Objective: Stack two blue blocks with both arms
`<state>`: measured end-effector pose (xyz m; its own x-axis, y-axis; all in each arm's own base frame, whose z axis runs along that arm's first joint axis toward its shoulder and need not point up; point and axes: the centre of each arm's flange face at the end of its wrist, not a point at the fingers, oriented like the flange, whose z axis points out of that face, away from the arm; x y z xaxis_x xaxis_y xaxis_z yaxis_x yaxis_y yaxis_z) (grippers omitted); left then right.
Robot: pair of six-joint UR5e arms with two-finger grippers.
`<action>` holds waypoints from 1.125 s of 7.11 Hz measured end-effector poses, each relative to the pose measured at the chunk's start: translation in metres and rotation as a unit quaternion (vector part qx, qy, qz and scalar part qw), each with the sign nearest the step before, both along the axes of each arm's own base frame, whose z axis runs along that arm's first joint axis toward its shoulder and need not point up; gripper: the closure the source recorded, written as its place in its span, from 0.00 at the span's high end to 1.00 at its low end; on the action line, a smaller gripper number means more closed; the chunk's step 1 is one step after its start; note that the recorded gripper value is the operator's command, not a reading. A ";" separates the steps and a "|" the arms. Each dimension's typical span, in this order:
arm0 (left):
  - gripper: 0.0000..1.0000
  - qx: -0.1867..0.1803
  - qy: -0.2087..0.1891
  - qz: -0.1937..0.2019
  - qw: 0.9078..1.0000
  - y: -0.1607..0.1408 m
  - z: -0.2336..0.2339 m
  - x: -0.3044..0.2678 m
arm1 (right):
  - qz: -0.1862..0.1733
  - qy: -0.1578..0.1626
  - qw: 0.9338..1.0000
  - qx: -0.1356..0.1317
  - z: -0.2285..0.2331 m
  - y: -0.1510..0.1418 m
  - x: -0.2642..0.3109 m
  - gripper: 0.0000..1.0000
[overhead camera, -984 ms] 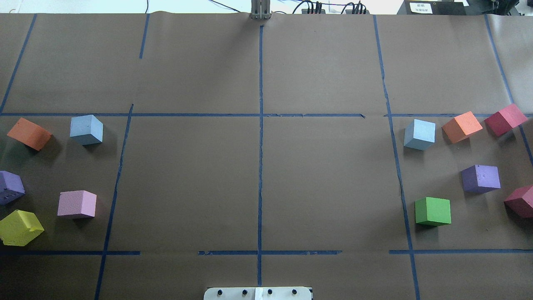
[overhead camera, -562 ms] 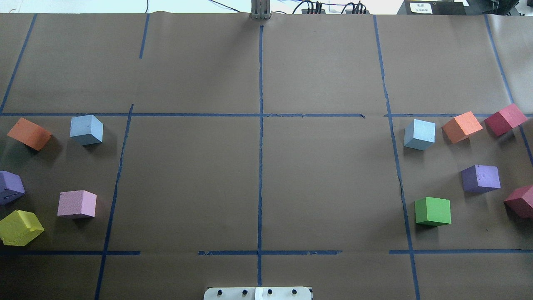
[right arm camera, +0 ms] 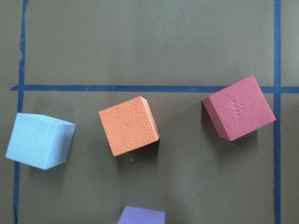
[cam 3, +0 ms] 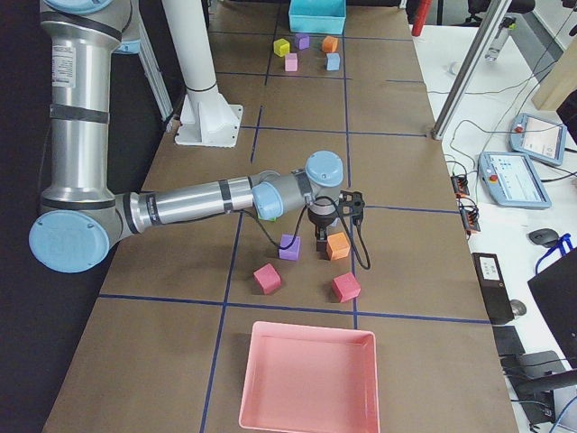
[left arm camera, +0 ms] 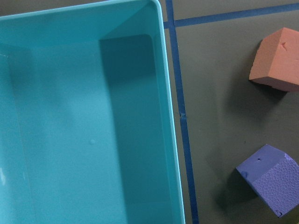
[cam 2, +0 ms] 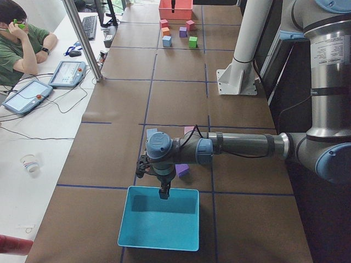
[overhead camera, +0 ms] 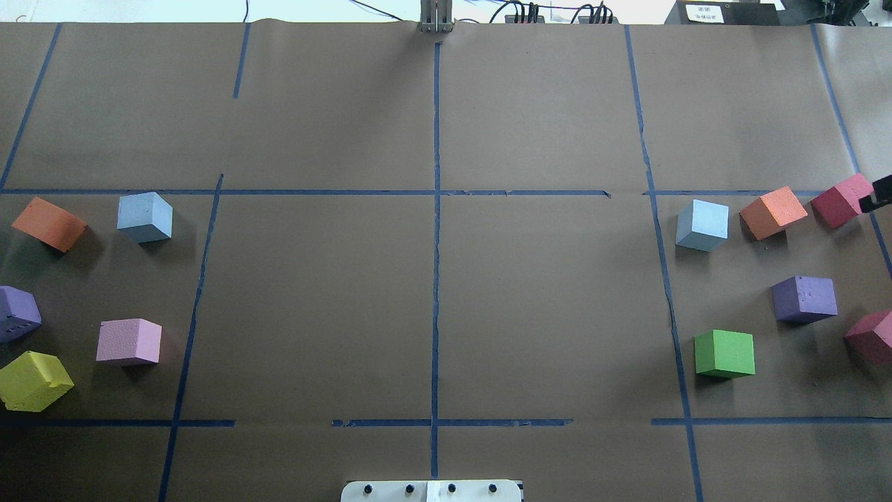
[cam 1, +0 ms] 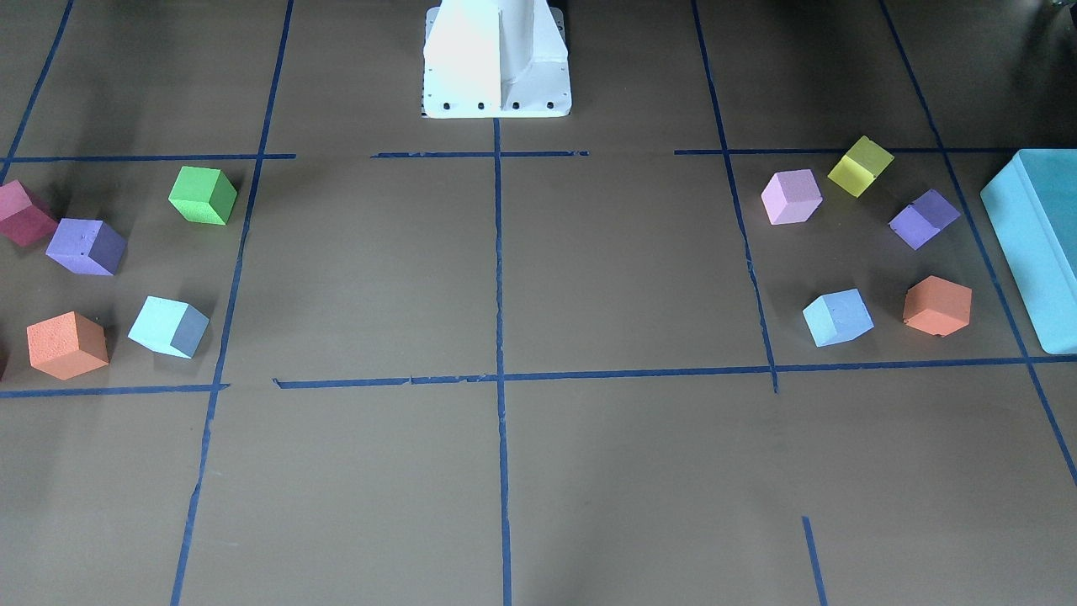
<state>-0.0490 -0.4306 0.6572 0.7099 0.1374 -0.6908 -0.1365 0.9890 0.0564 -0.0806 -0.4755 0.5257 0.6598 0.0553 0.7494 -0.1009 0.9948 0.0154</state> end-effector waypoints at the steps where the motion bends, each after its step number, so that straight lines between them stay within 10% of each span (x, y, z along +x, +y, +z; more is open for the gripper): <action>1: 1.00 0.001 0.000 0.000 1.000 0.000 0.000 0.000 | 0.040 0.000 0.999 -0.023 -0.024 -0.012 -0.039 0.99; 8: 1.00 0.002 0.000 0.000 1.000 0.000 -0.001 0.000 | 0.039 0.047 0.998 -0.027 -0.048 -0.010 -0.198 0.99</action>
<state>-0.0493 -0.4308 0.6560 0.7098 0.1393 -0.6905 -0.1358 0.9889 0.0599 -0.2785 -0.4852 0.4775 0.7191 0.1468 0.6792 -0.1781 0.9837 -0.0240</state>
